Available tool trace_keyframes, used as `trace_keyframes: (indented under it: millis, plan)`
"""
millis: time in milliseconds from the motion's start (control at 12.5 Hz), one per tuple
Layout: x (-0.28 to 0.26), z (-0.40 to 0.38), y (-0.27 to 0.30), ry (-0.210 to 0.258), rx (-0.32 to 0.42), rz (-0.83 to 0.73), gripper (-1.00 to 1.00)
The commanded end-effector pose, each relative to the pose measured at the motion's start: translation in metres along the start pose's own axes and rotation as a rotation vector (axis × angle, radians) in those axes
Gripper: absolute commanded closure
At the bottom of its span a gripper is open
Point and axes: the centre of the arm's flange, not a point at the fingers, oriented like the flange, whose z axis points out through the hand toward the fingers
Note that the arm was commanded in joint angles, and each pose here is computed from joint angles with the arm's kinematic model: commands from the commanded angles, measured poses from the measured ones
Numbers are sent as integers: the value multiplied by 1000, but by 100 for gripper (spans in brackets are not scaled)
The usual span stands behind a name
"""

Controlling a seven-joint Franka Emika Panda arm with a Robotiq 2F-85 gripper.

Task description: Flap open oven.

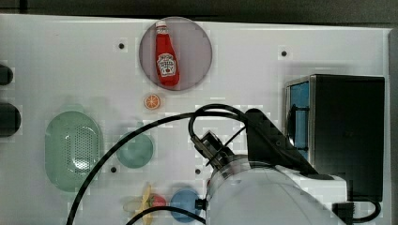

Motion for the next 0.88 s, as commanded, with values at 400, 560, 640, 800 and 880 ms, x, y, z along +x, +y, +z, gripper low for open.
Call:
trace_keyframes:
  millis: [400, 560, 640, 800, 880]
  plan:
    - [15, 56, 1, -89, -87, 59, 65]
    - [21, 69, 5, -108, -92, -29, 65]
    - [27, 75, 7, -110, -90, -82, 65]
    - [41, 91, 13, -104, -84, -182, 65]
    - [50, 100, 19, -87, -82, -238, 65]
